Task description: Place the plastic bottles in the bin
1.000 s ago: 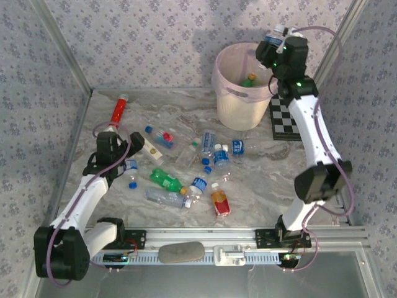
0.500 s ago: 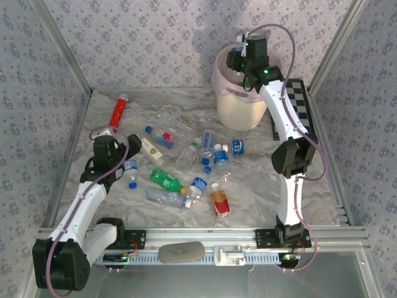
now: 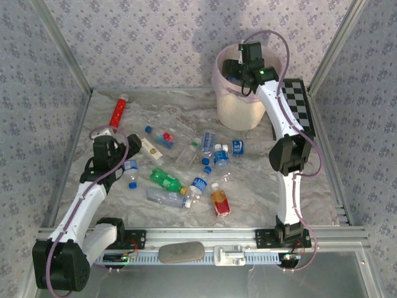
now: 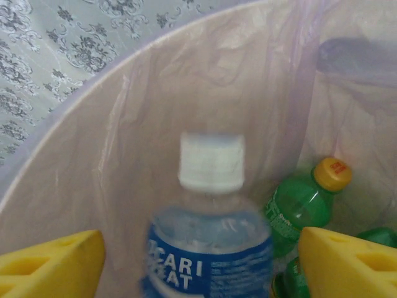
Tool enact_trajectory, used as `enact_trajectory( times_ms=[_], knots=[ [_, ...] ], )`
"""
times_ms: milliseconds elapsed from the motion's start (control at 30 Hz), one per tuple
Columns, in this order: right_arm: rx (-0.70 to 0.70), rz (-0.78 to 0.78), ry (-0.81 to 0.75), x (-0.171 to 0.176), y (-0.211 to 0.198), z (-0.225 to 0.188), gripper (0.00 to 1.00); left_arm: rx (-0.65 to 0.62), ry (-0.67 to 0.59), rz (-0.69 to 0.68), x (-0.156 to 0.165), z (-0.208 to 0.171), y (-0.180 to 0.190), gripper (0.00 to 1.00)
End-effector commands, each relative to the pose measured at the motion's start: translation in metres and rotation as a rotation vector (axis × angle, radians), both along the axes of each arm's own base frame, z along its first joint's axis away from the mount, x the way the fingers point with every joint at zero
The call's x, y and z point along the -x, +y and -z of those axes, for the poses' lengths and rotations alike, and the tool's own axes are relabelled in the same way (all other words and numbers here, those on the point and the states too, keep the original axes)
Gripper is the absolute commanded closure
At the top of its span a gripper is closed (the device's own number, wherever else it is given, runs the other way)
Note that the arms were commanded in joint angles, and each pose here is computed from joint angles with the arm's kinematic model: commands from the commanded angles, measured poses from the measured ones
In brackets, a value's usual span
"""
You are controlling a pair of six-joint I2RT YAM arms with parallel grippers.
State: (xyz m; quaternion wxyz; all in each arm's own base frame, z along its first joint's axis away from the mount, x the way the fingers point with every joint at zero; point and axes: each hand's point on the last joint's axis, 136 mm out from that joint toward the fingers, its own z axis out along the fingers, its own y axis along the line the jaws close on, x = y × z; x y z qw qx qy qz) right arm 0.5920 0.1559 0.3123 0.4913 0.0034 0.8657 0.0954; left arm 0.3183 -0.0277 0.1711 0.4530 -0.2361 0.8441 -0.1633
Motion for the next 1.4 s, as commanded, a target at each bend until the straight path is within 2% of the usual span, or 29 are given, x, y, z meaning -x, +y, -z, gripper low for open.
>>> enact_trajectory(
  times_ms=[0, 233, 433, 667, 833, 1033, 1167, 1367],
  knots=[
    [-0.015, -0.001, -0.09, 0.01, 0.0, -0.047, 0.12, -0.019, -0.018, -0.014, -0.001, -0.005, 0.005, 0.0],
    [-0.054, -0.047, -0.194, 0.044, 0.004, -0.104, 0.01, -0.024, 0.032, -0.017, 0.003, 0.003, 0.006, 0.0],
    [-0.083, -0.128, -0.245, 0.094, 0.017, -0.119, 0.01, -0.046, 0.115, -0.022, 0.016, 0.018, 0.009, 0.0],
    [-0.12, -0.203, -0.215, 0.152, 0.036, -0.079, 0.01, -0.063, 0.229, -0.027, 0.032, 0.043, 0.012, 0.0],
    [-0.123, -0.218, -0.149, 0.185, 0.049, -0.028, 0.01, -0.071, 0.323, -0.014, 0.043, 0.064, 0.012, 0.0],
    [-0.113, -0.133, -0.081, 0.204, 0.046, 0.034, 0.01, -0.072, 0.377, -0.006, 0.045, 0.079, 0.01, 0.0],
    [-0.189, -0.118, -0.069, 0.209, 0.057, 0.059, 0.01, -0.09, 0.42, 0.003, 0.045, 0.091, 0.011, 0.01],
    [-0.218, -0.082, -0.055, 0.213, 0.069, 0.082, 0.01, -0.089, 0.479, 0.018, 0.048, 0.108, 0.007, 0.04]
  ],
)
